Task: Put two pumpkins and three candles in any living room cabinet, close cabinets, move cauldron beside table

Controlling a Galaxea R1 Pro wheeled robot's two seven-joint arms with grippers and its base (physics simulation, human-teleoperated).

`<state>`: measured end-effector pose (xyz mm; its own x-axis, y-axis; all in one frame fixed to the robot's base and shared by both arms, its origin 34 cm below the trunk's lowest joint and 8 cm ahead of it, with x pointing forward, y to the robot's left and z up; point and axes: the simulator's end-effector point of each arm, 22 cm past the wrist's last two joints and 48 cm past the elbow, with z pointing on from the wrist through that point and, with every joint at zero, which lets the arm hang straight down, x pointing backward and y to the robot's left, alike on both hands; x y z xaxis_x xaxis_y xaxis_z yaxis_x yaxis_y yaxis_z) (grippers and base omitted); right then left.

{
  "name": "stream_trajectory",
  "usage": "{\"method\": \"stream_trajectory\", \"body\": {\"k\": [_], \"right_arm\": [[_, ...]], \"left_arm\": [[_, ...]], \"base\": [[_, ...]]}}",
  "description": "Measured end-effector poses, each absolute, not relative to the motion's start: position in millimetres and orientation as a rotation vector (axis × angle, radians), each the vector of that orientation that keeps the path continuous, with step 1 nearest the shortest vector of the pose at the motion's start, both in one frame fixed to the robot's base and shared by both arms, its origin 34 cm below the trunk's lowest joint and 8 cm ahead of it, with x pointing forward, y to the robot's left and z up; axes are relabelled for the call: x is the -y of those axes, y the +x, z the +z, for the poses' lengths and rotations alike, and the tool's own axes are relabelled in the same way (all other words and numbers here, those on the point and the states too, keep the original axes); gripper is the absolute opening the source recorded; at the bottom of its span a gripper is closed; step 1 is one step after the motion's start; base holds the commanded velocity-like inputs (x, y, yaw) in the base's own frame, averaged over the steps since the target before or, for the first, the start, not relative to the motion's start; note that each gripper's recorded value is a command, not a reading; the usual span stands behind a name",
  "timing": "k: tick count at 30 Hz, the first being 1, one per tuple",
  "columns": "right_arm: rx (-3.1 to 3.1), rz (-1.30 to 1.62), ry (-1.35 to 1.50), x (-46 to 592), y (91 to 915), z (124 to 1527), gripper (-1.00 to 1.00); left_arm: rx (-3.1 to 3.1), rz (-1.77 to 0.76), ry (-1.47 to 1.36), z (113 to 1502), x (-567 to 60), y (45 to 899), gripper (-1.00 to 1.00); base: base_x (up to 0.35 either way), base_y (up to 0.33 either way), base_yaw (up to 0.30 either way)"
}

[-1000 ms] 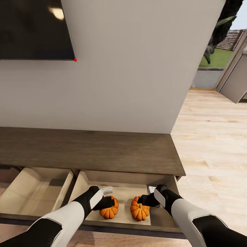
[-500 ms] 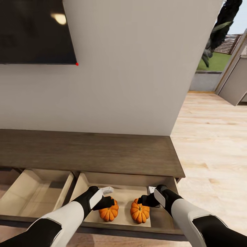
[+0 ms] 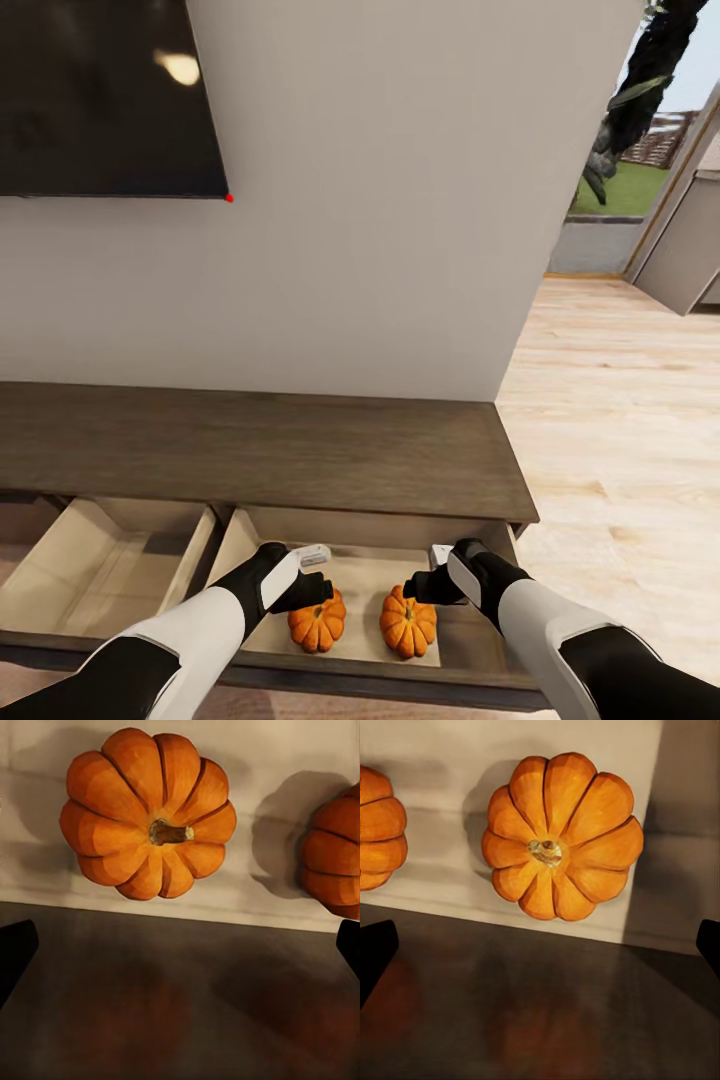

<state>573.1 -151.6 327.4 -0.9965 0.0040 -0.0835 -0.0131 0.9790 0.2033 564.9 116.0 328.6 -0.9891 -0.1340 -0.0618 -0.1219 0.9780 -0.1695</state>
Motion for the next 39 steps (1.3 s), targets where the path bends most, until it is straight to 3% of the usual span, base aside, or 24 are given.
{"method": "stream_trajectory", "body": {"k": [39], "right_arm": [[-3.086, 0.324, -0.011, 151, 566, 340, 1.0]], "left_arm": [[-3.028, -0.253, -0.189, 341, -116, 571, 1.0]], "base": [[0.0, 0.0, 0.001]]}}
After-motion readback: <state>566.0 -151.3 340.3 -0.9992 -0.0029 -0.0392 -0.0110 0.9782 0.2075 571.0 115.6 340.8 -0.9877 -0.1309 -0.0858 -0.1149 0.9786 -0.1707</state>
